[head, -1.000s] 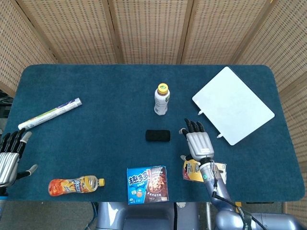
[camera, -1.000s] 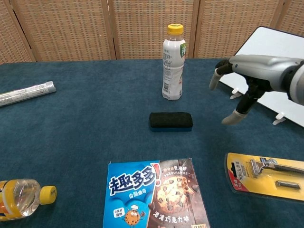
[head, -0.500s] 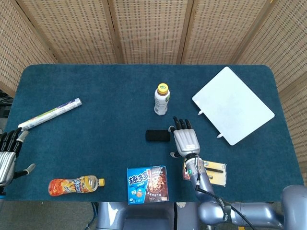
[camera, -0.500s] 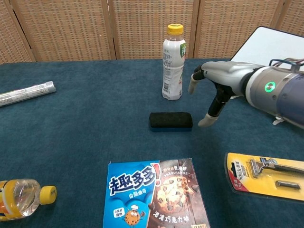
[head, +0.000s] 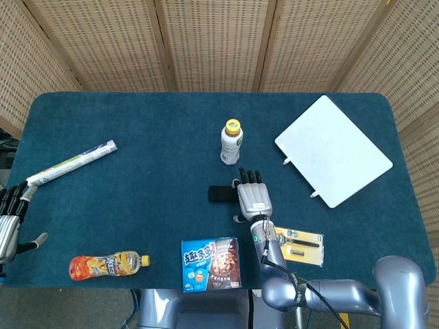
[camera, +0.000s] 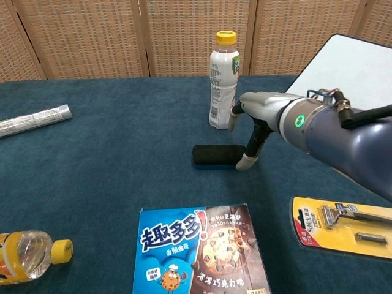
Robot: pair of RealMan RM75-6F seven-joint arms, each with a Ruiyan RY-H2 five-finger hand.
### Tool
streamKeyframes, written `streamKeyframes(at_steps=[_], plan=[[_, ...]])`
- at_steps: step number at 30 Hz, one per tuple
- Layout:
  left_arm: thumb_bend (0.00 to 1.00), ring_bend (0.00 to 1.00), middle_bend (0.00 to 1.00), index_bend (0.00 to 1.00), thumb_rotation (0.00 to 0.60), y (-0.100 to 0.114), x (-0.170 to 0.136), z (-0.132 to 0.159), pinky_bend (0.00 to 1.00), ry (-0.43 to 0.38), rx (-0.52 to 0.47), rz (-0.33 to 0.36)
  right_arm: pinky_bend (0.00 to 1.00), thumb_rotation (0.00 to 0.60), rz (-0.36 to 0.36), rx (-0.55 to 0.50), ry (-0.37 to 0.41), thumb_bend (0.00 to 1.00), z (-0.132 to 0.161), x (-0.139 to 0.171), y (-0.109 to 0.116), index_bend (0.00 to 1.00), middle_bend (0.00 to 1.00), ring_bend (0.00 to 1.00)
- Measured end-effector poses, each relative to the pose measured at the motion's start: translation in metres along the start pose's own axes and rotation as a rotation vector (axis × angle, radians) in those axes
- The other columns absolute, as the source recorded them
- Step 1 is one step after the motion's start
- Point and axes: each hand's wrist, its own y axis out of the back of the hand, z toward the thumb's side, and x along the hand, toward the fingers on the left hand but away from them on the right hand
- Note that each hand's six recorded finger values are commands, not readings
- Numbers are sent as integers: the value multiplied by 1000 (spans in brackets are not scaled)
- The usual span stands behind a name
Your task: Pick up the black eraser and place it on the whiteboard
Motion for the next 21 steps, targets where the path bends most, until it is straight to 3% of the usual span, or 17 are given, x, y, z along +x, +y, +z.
streamKeyframes(at_steps=[21], plan=[[178,0,0,0,600,-7,6,-7,0,27,9,-24,0,600,-21,-32,10,53,10,-28,-11,276,0,0]])
